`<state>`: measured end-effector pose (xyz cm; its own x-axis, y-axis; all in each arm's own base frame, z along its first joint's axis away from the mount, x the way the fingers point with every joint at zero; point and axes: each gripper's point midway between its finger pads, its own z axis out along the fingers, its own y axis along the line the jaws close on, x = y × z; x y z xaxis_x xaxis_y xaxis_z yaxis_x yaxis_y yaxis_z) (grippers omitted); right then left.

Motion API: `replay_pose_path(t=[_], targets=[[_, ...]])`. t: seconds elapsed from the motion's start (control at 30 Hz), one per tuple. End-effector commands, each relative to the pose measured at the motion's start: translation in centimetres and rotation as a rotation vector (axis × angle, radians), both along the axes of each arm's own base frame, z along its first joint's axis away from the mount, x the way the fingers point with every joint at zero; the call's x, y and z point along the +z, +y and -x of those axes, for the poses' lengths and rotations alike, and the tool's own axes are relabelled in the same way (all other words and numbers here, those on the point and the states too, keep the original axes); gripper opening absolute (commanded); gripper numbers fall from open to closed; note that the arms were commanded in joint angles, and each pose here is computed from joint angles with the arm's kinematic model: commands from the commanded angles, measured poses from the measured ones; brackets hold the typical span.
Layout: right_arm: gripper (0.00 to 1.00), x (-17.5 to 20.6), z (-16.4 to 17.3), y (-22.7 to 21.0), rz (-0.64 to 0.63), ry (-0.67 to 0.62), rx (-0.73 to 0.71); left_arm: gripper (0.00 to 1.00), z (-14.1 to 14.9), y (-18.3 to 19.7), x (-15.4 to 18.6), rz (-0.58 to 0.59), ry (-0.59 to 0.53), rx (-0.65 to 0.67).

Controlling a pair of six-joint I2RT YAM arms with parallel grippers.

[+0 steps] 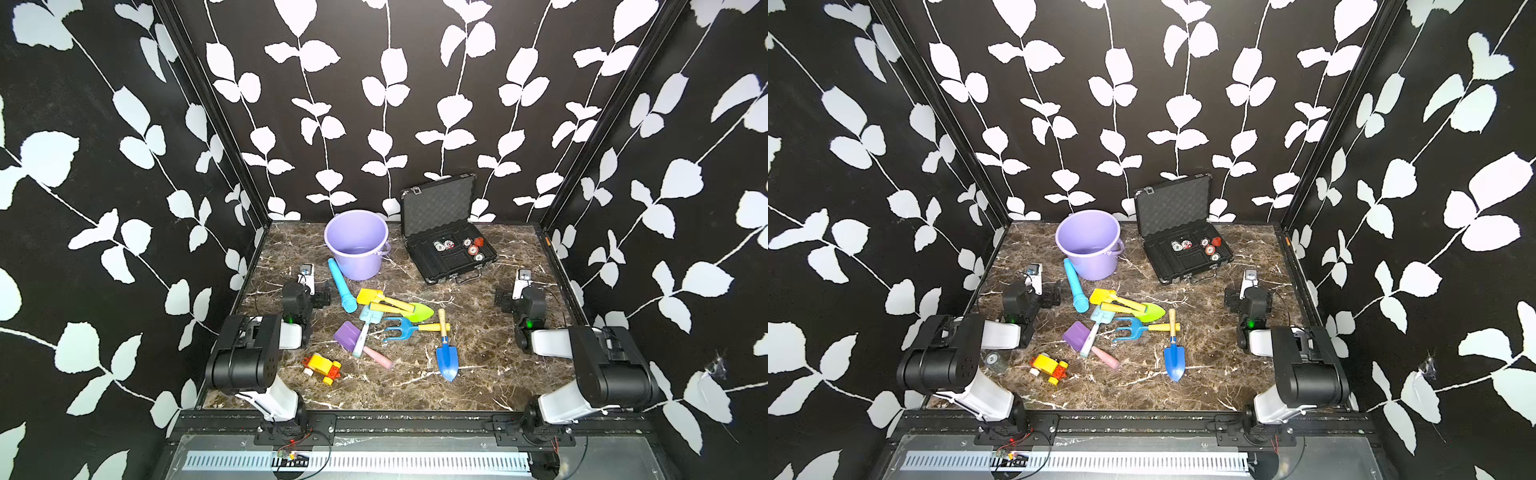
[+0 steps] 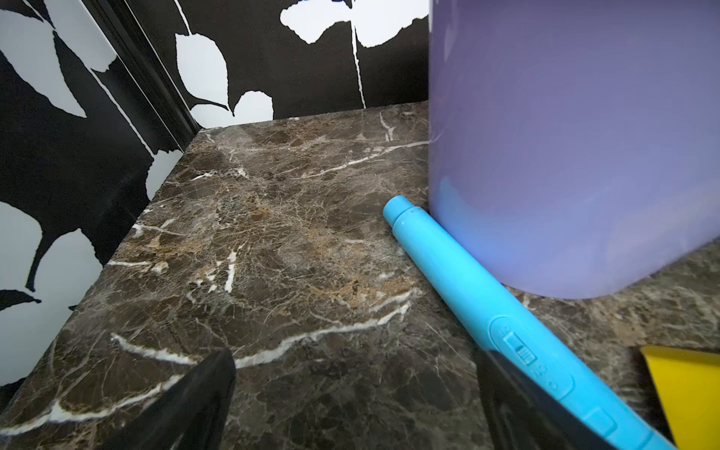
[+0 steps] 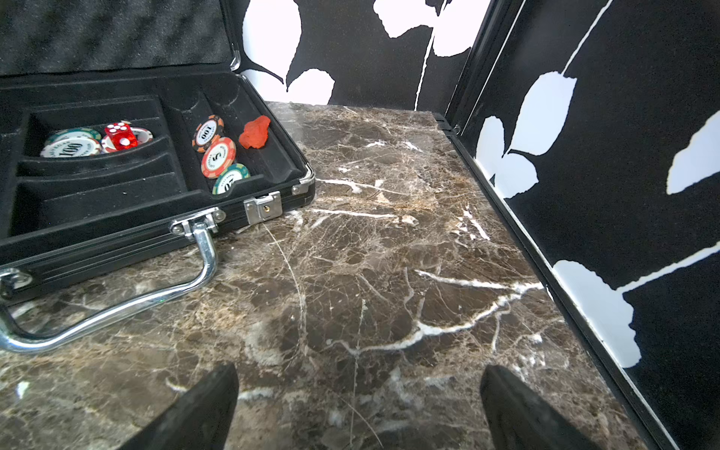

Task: Organize the gardening tools
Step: Pick up the gardening tool from the center of the board.

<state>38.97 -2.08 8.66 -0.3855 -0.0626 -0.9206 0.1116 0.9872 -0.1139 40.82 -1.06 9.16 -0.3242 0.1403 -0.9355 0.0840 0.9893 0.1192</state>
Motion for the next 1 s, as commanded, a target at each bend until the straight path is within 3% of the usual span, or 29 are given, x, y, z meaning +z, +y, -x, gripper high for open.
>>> replay_pose_path(t=[0.0, 0.67, 0.83, 0.97], targets=[[0.99, 0.6, -0.2, 0.0, -0.006, -0.031, -0.009, 0.99, 0.5, -0.3, 0.5, -0.004, -0.006, -0.013], [0.99, 0.6, -0.2, 0.0, -0.006, -0.030, -0.010, 0.99, 0.5, -0.2, 0.5, -0.004, -0.005, -0.013], [0.99, 1.1, -0.7, 1.4, 0.011, -0.018, 0.060, 0.99, 0.5, -0.3, 0.5, -0.005, -0.006, -0.014], [0.99, 2.6, -0.7, 1.1, 0.058, 0.027, 0.001, 0.99, 0.5, -0.3, 0.5, -0.004, -0.005, -0.014]])
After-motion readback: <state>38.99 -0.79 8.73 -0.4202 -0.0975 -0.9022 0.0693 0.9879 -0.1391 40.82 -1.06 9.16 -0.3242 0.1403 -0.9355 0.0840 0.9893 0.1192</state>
